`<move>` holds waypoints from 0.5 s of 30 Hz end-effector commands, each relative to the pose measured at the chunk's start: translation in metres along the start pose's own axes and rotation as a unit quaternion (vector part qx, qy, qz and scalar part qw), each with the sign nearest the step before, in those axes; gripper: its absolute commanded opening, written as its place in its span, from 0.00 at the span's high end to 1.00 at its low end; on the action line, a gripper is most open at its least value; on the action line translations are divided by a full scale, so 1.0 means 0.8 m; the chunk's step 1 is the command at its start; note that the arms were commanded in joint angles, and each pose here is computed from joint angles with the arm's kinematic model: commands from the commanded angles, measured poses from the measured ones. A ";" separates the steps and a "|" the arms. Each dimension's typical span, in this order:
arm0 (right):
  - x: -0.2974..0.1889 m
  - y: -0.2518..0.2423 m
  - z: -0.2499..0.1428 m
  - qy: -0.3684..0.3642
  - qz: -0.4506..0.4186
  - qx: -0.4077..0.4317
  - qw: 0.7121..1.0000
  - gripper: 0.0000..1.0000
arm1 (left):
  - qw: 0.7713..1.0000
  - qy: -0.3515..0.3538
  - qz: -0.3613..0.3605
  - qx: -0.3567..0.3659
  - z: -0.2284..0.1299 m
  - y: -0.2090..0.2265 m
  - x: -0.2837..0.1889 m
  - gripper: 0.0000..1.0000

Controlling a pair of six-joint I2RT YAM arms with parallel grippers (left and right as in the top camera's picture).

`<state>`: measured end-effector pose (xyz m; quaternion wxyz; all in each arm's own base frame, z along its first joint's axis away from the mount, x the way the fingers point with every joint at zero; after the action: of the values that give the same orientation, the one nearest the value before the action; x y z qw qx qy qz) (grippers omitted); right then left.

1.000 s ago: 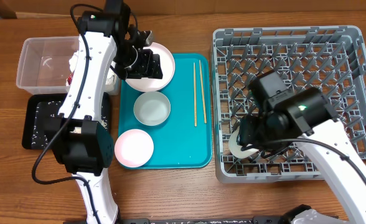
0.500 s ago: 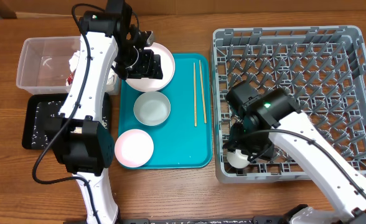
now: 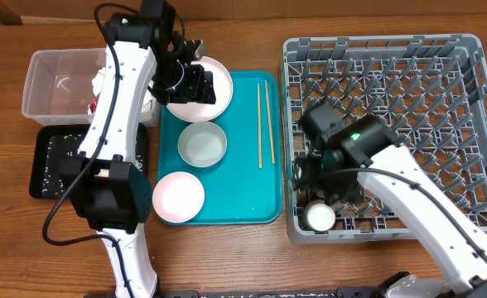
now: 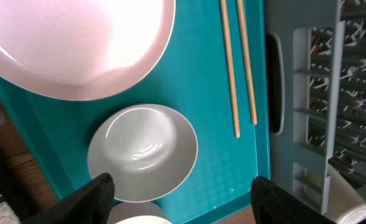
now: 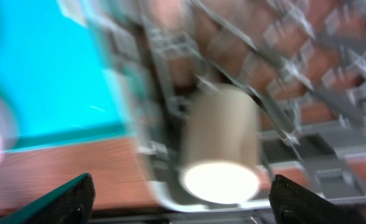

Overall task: Sort waste into correct bins and load items into the dishwasher
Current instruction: 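Move the right gripper to the white bowl on the teal tray and grasp it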

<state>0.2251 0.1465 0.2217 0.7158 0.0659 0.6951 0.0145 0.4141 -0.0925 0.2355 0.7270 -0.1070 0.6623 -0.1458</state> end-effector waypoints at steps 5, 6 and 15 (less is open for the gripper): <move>-0.096 0.053 0.072 -0.194 0.118 -0.050 0.973 0.12 | 0.994 -0.105 0.034 -0.003 0.014 -0.006 -0.098 0.27; -0.099 0.059 0.080 -0.211 0.129 -0.051 0.968 0.12 | 0.992 -0.116 0.041 -0.013 0.013 -0.004 -0.110 0.27; -0.036 0.125 0.154 -0.231 0.182 -0.070 0.953 0.15 | 0.980 -0.166 0.085 -0.062 0.004 0.018 -0.161 0.27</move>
<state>0.3406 0.2167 0.2871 0.8558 0.1469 0.4678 0.1647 0.4117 -0.0435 0.3405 0.8184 -0.1130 0.5606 -0.0561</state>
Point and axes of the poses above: each gripper's point midway between its finger pads, its own x axis out along the fingers, its own y axis along the line the jaws close on, z = x × y, the point moved 6 cm from there along -x, back along the fingers, and after that the axes turned 7 degrees about -x, right-handed, at the moved point
